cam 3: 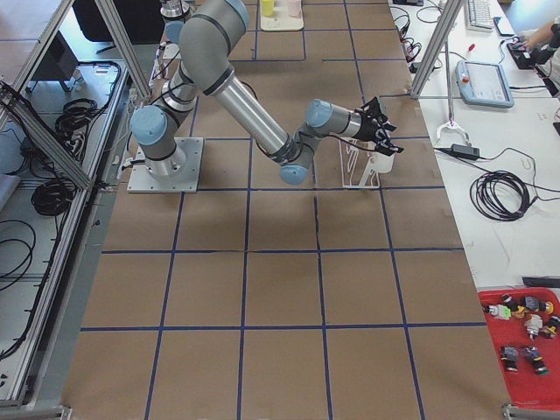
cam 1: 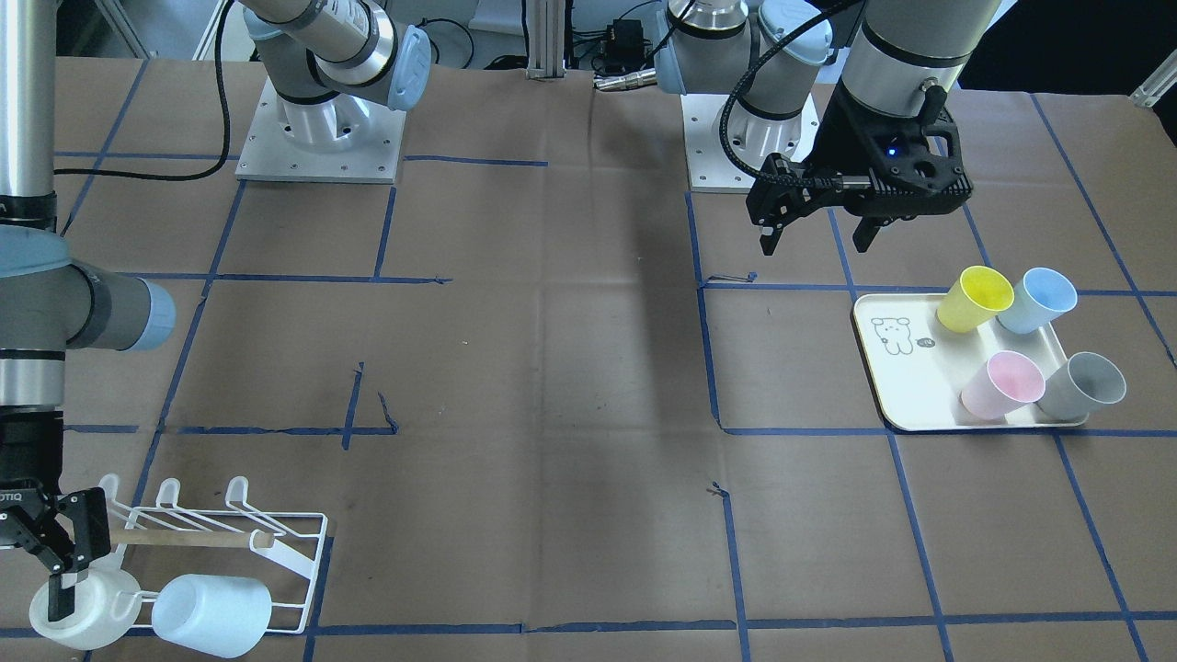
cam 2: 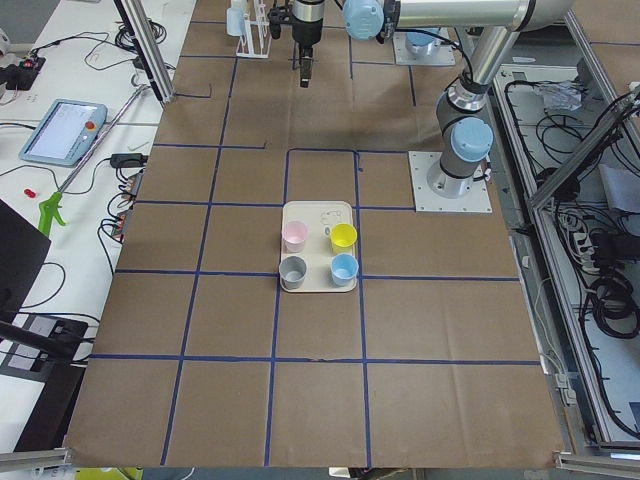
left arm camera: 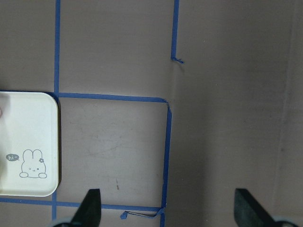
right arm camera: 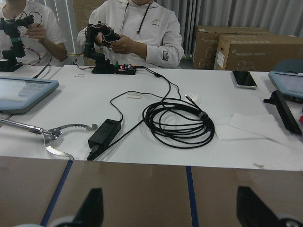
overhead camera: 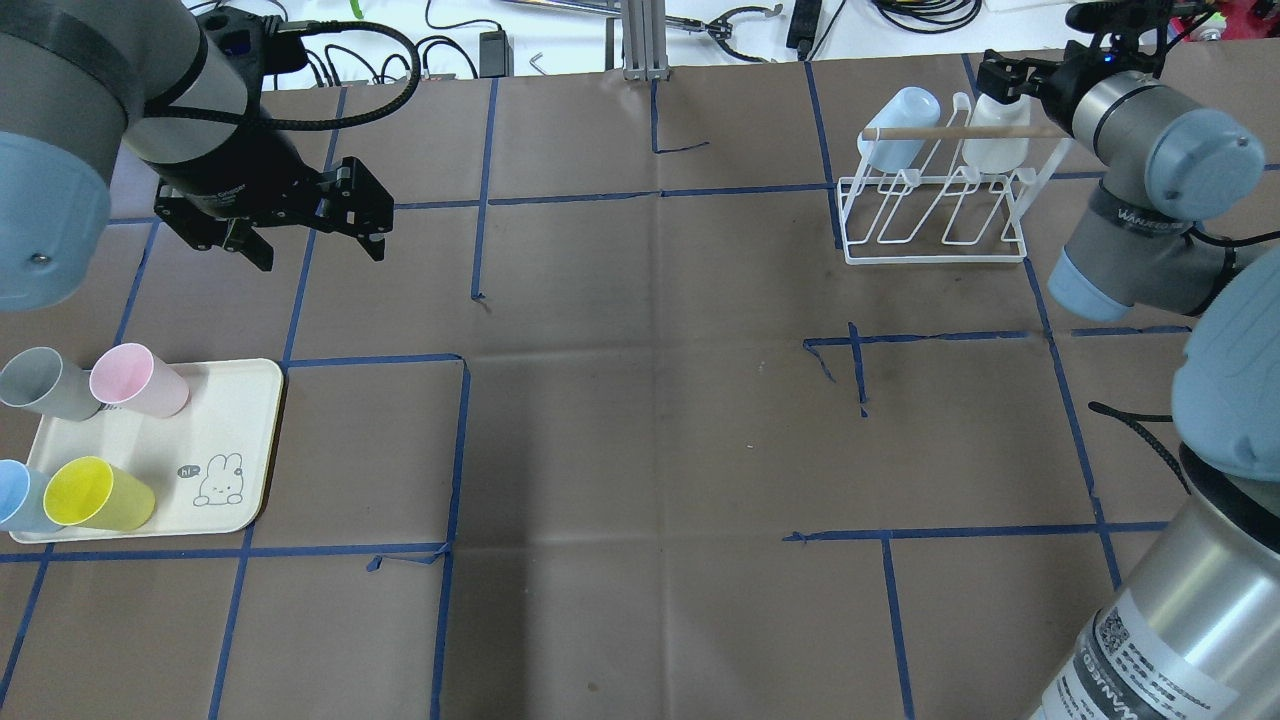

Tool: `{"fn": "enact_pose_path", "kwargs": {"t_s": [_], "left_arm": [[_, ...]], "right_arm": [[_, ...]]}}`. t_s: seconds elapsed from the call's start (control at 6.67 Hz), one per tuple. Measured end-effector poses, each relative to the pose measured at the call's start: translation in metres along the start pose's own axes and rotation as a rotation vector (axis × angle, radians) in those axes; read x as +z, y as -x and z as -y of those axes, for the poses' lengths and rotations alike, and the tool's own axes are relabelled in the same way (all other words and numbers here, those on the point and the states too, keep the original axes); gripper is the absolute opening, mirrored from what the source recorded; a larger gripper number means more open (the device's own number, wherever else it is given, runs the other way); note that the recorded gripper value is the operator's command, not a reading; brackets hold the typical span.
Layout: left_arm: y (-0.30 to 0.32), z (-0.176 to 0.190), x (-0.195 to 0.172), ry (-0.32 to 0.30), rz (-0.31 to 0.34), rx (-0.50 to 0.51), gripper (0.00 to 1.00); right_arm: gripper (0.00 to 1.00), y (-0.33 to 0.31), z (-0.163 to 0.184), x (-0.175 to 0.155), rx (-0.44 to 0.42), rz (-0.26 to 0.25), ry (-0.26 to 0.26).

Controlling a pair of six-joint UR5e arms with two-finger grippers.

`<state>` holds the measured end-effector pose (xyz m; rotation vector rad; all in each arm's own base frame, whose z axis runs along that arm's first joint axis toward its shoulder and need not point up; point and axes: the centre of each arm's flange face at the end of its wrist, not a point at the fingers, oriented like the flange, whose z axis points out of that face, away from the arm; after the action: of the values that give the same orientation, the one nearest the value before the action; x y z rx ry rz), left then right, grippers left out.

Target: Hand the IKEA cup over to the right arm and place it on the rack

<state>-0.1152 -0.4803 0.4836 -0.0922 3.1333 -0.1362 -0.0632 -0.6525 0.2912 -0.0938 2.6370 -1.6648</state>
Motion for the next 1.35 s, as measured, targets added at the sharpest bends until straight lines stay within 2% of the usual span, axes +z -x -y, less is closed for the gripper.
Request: {"fn": "enact_pose_path", "kwargs": {"t_s": [0.3, 0.45, 0.75, 1.05, 1.35], "left_arm": [[0.0, 0.0, -0.001, -0.004, 0.0, 0.004, 1.0], [0.0, 0.0, -0.001, -0.005, 0.0, 0.006, 1.0], [0.0, 0.001, -0.001, -0.009, 0.0, 0.008, 1.0], [0.0, 0.003, 0.0, -0.015, 0.001, 0.008, 1.0], [0.0, 0.004, -0.001, -0.028, 0.0, 0.007, 1.0]], "right_arm": [[1.0, 0.007, 0.041, -0.029, 0.028, 0.019, 0.074], [1.0, 0.012, 0.056, -0.042, 0.049, 0.033, 0.132], [1.0, 0.037, 0.074, -0.065, 0.087, 0.08, 0.292], [1.0, 0.074, 0.082, -0.078, 0.096, 0.092, 0.497], [1.0, 0.121, 0.104, -0.104, 0.088, 0.12, 0.751]]}}
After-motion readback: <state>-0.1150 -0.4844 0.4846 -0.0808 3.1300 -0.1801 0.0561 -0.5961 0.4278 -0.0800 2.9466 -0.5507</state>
